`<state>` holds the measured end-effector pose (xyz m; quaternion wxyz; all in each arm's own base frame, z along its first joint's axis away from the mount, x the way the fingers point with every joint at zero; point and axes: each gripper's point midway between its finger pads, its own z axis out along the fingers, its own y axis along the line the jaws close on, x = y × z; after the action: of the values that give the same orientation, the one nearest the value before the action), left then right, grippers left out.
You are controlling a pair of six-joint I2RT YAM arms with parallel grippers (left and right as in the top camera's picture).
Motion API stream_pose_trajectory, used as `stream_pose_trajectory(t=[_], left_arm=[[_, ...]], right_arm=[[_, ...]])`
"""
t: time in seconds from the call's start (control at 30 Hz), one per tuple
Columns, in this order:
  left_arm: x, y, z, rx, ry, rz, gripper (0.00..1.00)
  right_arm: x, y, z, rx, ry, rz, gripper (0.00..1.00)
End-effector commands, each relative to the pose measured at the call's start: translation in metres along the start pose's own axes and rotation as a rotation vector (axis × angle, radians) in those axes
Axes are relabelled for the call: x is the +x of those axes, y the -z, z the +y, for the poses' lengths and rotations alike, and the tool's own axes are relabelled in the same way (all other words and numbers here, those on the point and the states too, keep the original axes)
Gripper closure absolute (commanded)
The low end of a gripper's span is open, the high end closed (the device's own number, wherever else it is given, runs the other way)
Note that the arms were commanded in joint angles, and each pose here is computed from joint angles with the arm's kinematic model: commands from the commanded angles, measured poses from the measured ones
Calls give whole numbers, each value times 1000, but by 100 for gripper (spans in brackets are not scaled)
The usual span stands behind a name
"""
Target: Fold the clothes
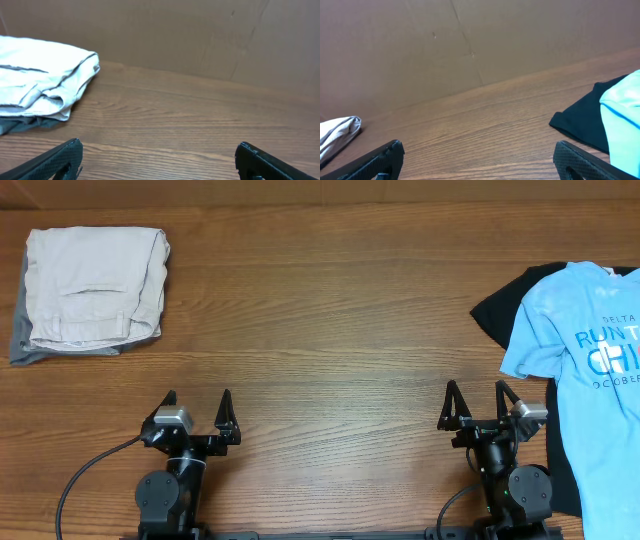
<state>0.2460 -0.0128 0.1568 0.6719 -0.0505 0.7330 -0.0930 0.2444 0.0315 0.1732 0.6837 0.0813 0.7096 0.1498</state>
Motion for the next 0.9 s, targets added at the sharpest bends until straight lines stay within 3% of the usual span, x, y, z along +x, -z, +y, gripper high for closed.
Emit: stream_pose_trajectory(t=[0.0, 0.13, 0.87], left_arm=[[0, 0, -2, 9, -91, -5, 0], [1, 0, -5, 18, -152, -5, 0], [1, 0, -4, 12, -153, -5, 0]], right_arm=[[1, 0, -1, -1, 3, -7, 0], [1, 0, -1, -1, 3, -7, 0], [1, 0, -1, -1, 3, -7, 0]])
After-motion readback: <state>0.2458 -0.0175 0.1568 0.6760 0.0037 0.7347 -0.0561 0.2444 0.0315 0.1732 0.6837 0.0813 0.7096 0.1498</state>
